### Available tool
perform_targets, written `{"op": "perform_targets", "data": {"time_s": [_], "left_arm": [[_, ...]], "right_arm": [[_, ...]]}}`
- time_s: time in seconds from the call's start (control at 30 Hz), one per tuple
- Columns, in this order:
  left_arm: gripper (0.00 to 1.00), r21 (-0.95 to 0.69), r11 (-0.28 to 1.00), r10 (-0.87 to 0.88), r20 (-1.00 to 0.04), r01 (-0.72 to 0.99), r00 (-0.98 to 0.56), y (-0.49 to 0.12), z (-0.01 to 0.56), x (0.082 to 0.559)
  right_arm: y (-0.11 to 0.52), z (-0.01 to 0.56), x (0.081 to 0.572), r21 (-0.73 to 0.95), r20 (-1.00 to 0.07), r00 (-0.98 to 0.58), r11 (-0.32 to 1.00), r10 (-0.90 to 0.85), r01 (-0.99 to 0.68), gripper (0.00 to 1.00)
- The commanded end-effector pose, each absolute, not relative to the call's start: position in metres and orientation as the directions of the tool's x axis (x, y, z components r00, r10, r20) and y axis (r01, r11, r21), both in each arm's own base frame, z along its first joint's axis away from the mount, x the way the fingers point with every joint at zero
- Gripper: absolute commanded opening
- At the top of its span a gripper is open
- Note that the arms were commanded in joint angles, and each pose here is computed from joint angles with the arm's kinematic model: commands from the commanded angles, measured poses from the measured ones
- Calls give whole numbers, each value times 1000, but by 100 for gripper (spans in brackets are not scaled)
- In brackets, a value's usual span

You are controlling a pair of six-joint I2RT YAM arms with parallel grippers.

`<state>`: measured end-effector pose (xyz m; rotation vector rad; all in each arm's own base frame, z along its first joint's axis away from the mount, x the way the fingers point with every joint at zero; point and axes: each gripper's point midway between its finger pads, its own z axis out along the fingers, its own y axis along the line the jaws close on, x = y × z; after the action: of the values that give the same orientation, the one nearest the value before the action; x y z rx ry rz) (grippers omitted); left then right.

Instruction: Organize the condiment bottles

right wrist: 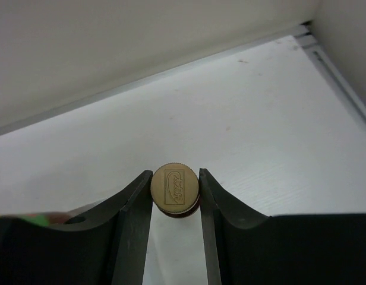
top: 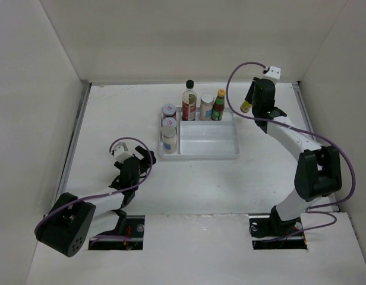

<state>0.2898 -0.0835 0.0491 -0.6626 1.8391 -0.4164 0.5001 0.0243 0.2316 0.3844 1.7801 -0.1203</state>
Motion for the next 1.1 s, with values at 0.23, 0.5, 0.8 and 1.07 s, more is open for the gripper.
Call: {"op": "perform_targets", "data": {"time_s": [0.23,0.5,0.8,1.07], "left_arm": [[91,-627,754,-656,-729,-194,-193,-85,74,300],[91,-632,752,-659,-728,-187,-189,-86,77,300],[92,-633,748,-662,-728,-199,-177,-80,77,300],[100,-633,748,-663,-730,-200,-168,-78,78,300]], "right_arm": [[113,286,523,249,-964,-65,961,257,119,26],[135,243,531,215,-963,-143,971,229,107,27],[140,216,533,189,-963,-173,976,206,106,45],[127,245,504,239,-959,-127,963,254,120,74]]}}
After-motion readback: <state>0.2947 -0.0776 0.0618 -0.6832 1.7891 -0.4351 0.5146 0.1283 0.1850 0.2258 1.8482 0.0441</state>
